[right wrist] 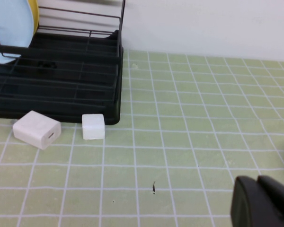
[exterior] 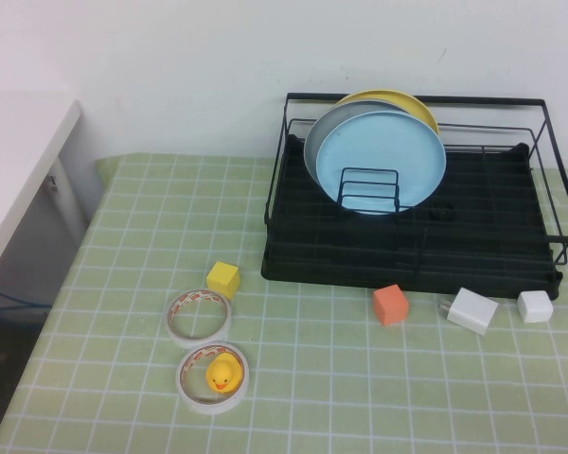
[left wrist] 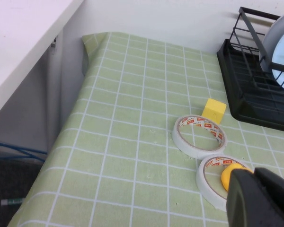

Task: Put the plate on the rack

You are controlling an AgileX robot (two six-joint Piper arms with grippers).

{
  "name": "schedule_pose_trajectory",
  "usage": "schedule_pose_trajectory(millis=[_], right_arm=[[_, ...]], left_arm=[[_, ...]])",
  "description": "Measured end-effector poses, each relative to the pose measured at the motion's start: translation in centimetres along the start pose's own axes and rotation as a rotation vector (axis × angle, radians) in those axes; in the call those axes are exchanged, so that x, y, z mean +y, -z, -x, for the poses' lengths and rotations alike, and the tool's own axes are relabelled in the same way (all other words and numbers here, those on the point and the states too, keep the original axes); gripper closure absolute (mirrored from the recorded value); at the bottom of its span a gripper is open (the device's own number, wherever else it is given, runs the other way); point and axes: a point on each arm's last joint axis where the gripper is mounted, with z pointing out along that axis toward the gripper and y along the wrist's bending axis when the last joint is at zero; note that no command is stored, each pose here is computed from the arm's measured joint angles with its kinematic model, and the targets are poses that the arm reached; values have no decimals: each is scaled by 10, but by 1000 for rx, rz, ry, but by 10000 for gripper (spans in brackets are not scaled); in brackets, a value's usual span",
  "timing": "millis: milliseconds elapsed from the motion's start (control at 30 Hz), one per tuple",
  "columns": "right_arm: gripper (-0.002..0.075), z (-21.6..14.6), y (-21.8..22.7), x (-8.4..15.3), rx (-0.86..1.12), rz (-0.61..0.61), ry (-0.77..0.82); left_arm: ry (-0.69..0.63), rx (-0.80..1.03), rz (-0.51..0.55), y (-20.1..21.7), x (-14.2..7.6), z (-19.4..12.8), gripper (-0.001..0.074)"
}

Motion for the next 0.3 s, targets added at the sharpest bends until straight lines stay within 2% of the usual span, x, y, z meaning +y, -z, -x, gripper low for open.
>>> schedule_pose_trajectory(millis=[300], right_arm=[[717,0,0,0,0,0,0]], left_arm=[[-2,2,1,0,0,0,737]])
